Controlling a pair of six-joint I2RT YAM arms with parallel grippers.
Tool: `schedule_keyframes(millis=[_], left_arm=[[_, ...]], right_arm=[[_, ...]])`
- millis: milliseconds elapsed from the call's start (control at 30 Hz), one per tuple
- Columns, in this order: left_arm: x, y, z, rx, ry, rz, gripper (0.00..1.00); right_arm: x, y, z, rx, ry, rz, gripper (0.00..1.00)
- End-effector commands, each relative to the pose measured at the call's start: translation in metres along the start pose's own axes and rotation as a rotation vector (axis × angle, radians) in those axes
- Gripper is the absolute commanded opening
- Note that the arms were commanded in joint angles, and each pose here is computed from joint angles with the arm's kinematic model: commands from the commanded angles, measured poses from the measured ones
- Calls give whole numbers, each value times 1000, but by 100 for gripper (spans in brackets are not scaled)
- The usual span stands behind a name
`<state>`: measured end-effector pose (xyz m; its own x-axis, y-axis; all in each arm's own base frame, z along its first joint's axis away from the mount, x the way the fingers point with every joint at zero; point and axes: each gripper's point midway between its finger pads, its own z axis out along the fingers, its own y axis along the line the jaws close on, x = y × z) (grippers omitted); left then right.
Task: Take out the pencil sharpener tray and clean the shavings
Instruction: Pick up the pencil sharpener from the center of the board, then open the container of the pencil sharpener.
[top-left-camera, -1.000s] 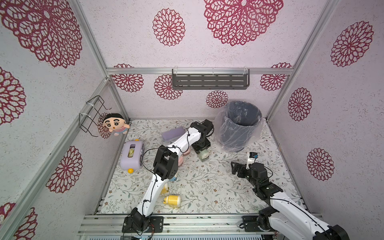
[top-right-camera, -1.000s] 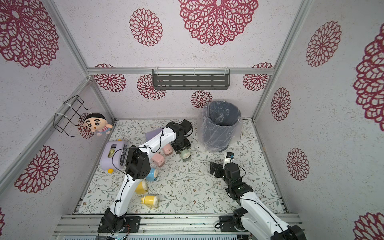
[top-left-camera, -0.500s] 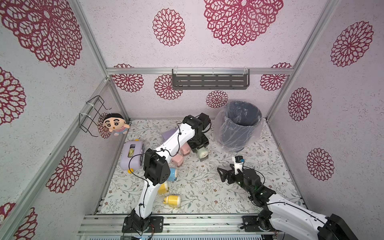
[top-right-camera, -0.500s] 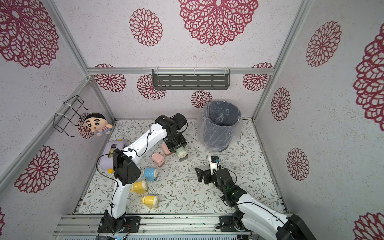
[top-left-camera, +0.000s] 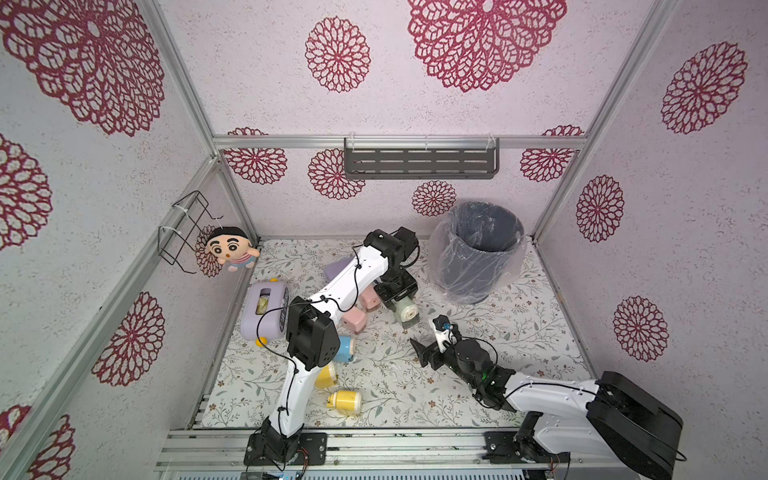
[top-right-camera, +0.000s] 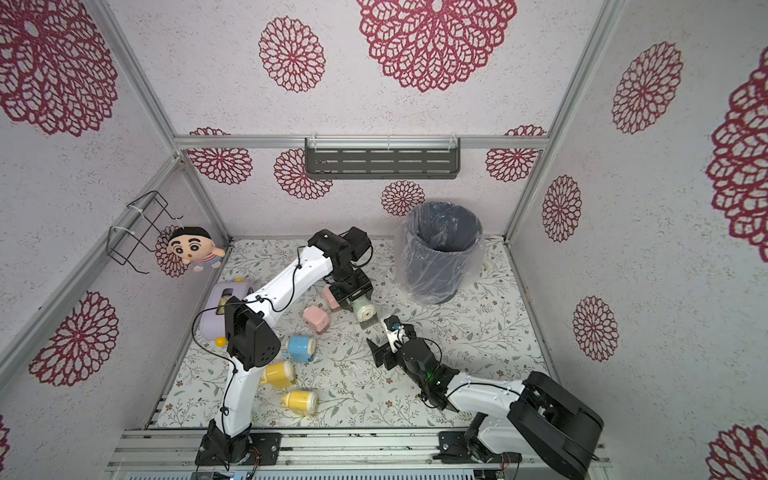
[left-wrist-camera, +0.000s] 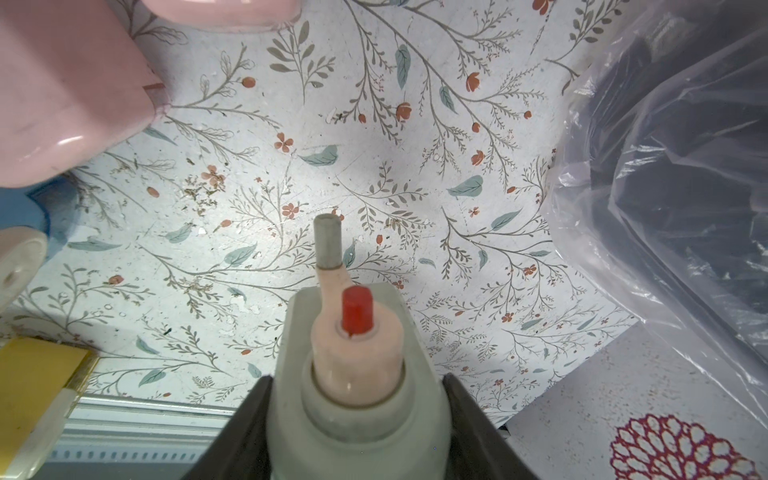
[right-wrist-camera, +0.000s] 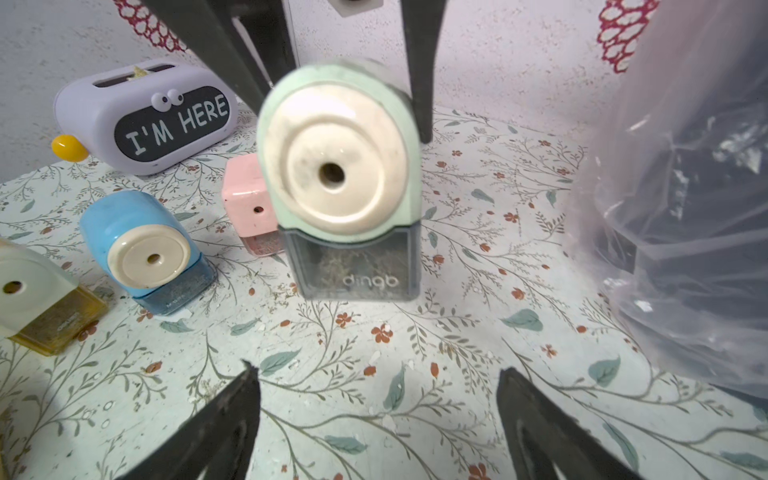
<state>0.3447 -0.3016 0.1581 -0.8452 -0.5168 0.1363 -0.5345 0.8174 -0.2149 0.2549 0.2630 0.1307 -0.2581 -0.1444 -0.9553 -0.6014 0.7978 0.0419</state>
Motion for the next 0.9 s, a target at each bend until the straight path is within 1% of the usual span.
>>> schedule_keyframes(millis=[0,133,200,500,667,733,867], left_arm=[[1,4,-16,21,4,-51,9],[1,3,-14,25,9,-62,9],[1,3,-14,24,11,-64,9],[0,3,-9,17,17,-73,9],[0,4,-8,14,18,-74,9],[-1,5,-8,11,18,-74,9],[-1,6,-8,6,18,-73,8]], right_arm=[[-32,2,9,37,-97,-25,87],[-34,4,18,46,-111,-24,80],[-38,5,20,42,-123,-21,79],[-39,11,34,27,-116,-33,80],[-41,10,40,35,-121,-23,74],[-41,10,43,35,-119,-22,69],[-43,10,47,31,-121,-21,67]])
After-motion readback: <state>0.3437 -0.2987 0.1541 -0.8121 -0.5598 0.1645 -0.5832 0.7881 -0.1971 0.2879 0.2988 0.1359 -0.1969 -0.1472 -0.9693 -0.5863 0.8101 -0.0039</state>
